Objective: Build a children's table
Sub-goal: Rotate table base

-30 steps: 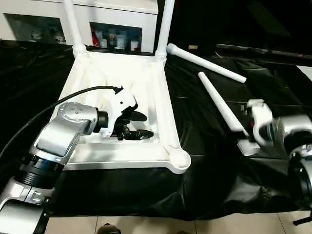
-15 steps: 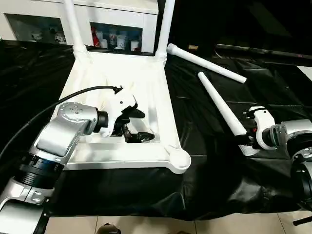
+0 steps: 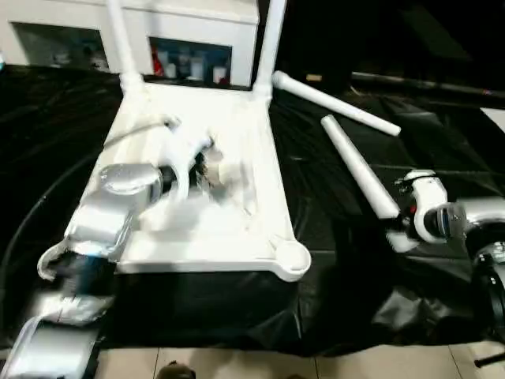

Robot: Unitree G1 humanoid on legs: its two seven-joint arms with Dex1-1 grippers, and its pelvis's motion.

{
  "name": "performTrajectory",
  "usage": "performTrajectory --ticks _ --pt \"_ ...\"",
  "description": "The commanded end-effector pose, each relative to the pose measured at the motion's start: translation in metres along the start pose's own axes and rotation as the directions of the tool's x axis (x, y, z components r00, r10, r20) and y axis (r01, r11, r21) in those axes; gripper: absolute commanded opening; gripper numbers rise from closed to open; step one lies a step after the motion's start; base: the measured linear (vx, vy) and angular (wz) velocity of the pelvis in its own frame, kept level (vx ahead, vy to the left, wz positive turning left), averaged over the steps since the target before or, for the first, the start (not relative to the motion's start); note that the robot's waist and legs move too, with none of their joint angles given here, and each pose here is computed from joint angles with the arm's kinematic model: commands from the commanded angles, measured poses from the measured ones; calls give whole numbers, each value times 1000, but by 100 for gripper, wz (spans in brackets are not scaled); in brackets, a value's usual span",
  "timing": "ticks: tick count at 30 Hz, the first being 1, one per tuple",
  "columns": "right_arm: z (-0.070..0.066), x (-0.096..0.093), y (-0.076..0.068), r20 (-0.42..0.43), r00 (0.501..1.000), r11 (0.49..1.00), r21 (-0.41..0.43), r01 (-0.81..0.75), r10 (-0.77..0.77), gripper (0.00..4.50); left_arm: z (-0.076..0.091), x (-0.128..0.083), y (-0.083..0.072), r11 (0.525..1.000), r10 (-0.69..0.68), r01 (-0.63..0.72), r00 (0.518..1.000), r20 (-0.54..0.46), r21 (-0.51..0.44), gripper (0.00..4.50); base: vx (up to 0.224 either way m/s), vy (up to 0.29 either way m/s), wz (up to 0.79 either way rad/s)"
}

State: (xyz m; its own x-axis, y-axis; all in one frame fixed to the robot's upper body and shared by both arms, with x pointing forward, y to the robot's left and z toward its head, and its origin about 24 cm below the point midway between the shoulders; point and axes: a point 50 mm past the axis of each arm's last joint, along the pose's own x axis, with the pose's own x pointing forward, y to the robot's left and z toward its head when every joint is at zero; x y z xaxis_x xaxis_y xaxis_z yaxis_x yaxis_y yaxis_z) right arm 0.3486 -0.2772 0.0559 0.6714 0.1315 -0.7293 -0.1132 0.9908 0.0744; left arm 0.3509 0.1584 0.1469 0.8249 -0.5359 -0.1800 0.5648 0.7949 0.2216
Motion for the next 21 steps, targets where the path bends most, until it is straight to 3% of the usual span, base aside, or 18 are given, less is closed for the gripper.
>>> performTrajectory --ticks 1,4,5,7,8,10,11,12,13,17,21 --pt "17 -8 -6 125 991 999 -4 39 -38 264 7 1 4 997 73 -74 997 36 26 450 0 0 0" --pt "25 -13 0 326 943 997 -20 74 -63 264 -1 0 -6 987 157 -158 986 64 21 450 0 0 0" --pt "25 -13 0 326 943 997 -20 74 -63 263 -1 0 -6 987 157 -158 986 64 21 450 0 0 0" --pt "24 -18 9 414 907 994 -38 98 -74 262 -7 0 -15 986 169 -169 983 68 -6 450 0 0 0" --pt "23 -22 20 496 865 990 -67 125 -76 262 -15 1 -21 980 198 -195 978 64 -42 450 0 0 0" --pt "20 -28 33 580 811 985 -84 151 -74 262 -22 3 -27 968 245 -241 967 63 -73 450 0 0 0" --pt "20 -28 33 580 811 985 -84 151 -74 262 -22 3 -27 968 245 -241 967 63 -73 450 0 0 0" --pt "18 -32 41 637 765 985 -55 162 -90 262 -28 3 -30 952 294 -287 954 54 -111 450 0 0 0" --pt "18 -32 41 637 765 985 -55 162 -90 262 -28 3 -30 952 294 -287 954 54 -111 450 0 0 0" --pt "4 -42 52 719 679 987 57 152 -146 262 -44 -1 -39 924 356 -349 934 19 -154 450 0 0 0" --pt "-10 -45 49 689 695 977 104 186 -205 262 -50 -2 -45 920 363 -358 932 0 -159 450 2 -39 4"
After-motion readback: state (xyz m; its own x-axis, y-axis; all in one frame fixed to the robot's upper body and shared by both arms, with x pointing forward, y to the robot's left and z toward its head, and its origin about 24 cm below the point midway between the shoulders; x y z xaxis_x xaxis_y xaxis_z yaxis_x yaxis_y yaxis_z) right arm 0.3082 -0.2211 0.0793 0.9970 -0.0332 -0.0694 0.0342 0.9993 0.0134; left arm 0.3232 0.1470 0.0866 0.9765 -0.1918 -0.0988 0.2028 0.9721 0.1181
